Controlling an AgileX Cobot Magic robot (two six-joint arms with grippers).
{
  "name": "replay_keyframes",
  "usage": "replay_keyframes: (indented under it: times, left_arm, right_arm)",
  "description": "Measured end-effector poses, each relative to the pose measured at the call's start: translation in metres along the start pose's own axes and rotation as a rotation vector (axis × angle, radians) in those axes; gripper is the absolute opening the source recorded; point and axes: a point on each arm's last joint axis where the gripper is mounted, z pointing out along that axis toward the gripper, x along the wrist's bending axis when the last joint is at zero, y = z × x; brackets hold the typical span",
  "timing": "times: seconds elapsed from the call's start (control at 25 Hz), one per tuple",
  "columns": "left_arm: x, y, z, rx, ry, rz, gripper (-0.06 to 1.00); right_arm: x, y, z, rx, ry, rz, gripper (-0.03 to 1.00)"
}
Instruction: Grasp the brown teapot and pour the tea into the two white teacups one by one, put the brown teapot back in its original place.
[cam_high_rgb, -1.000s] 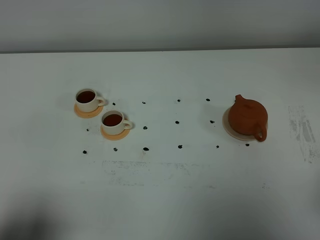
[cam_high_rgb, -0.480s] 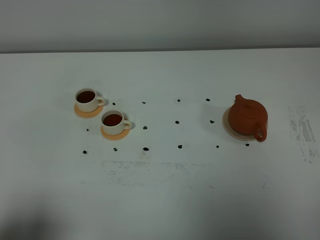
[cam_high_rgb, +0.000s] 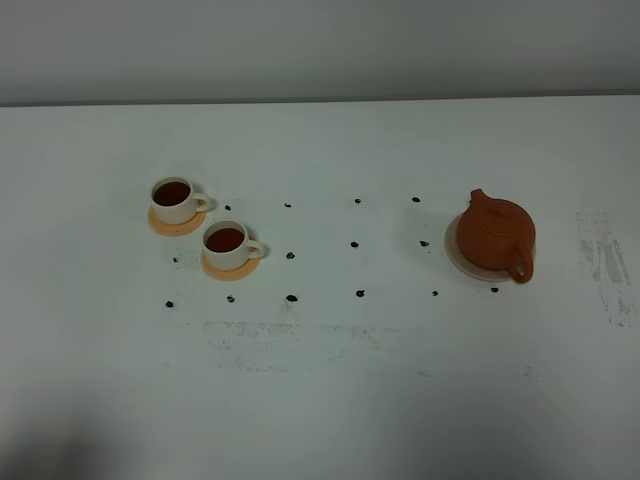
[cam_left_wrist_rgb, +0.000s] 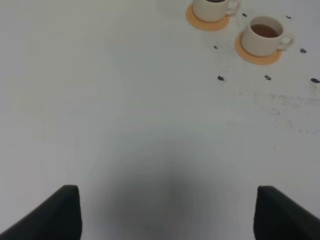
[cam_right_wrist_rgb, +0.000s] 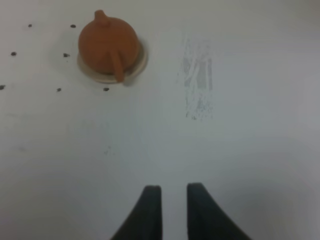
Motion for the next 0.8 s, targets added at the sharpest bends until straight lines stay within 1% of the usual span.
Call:
replay_keyframes:
  times: [0.36,0.56,0.64,0.8]
  left_arm:
    - [0.000,0.000,0.000,0.000,0.000,0.001,0.67]
    - [0.000,0.000,0.000,0.000,-0.001,0.002,0.67]
    - [0.000,0.000,0.000,0.001,-0.016,0.009,0.67]
    - [0.000,0.000,0.000,0.003,-0.045,0.022,0.67]
  right_arm:
    - [0.000,0.000,-0.001,-0.005,0.001,0.000,0.12]
    - [0.000,-0.005,-0.007,-0.059,0.002,-0.001,0.12]
    - [0.000,-0.007,-0.011,-0.085,0.000,0.000,0.12]
    - [0.001,-0.008,-0.011,-0.094,-0.016,0.011,0.12]
